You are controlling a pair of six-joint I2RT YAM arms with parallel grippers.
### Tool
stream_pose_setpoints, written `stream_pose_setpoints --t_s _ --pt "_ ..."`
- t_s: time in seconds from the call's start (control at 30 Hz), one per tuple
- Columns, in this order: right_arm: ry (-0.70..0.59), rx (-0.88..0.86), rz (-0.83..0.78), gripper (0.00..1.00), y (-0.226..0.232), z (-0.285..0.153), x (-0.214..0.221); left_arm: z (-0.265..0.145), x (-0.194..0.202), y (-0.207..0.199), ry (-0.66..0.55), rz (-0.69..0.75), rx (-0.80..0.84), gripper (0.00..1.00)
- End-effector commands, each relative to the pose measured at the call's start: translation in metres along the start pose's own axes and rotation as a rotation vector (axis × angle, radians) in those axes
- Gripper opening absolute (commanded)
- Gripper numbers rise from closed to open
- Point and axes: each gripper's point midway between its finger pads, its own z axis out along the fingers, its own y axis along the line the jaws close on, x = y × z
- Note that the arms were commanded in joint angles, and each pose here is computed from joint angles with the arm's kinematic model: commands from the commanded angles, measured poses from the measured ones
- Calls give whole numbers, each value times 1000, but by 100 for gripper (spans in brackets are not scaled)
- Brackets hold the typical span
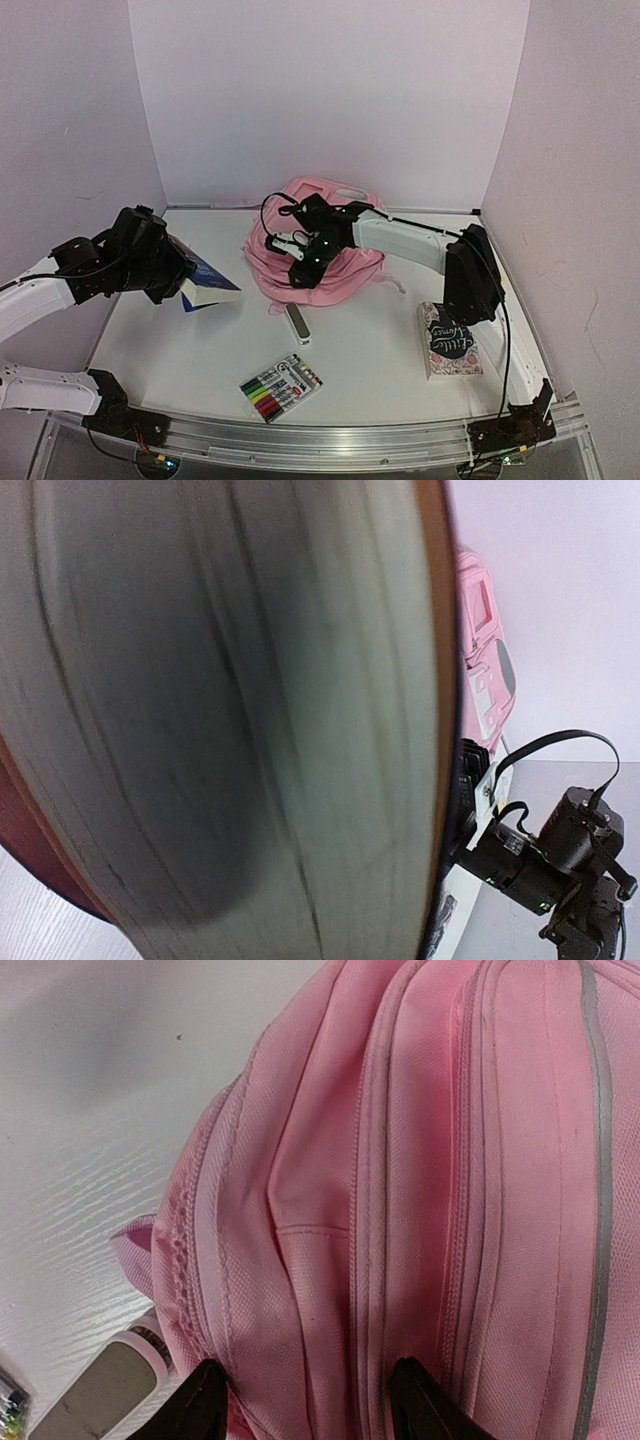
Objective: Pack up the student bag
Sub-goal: Place the book in the student bag.
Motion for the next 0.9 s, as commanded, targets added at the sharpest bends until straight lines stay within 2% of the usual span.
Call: stream_pose_setpoints --t_s 0.0,0.1,0.17,0.43,0.7,0.87 --pt "28 78 -40 39 -10 3 4 -25 -28 -65 -104 7 221 0" --pt "-23 95 -13 11 -15 -14 -15 -19 -23 -69 -85 29 237 0" --pt "-69 99 10 0 -17 -33 -29 -18 -21 -69 -84 30 262 0" --pt "-275 85 137 0 -25 -120 -81 -21 -12 -87 -77 12 502 0" --pt "-507 8 317 0 -55 -201 -121 8 19 -126 45 89 622 0" --pt "-640 -8 387 0 -75 -242 -139 30 26 -153 45 84 725 0"
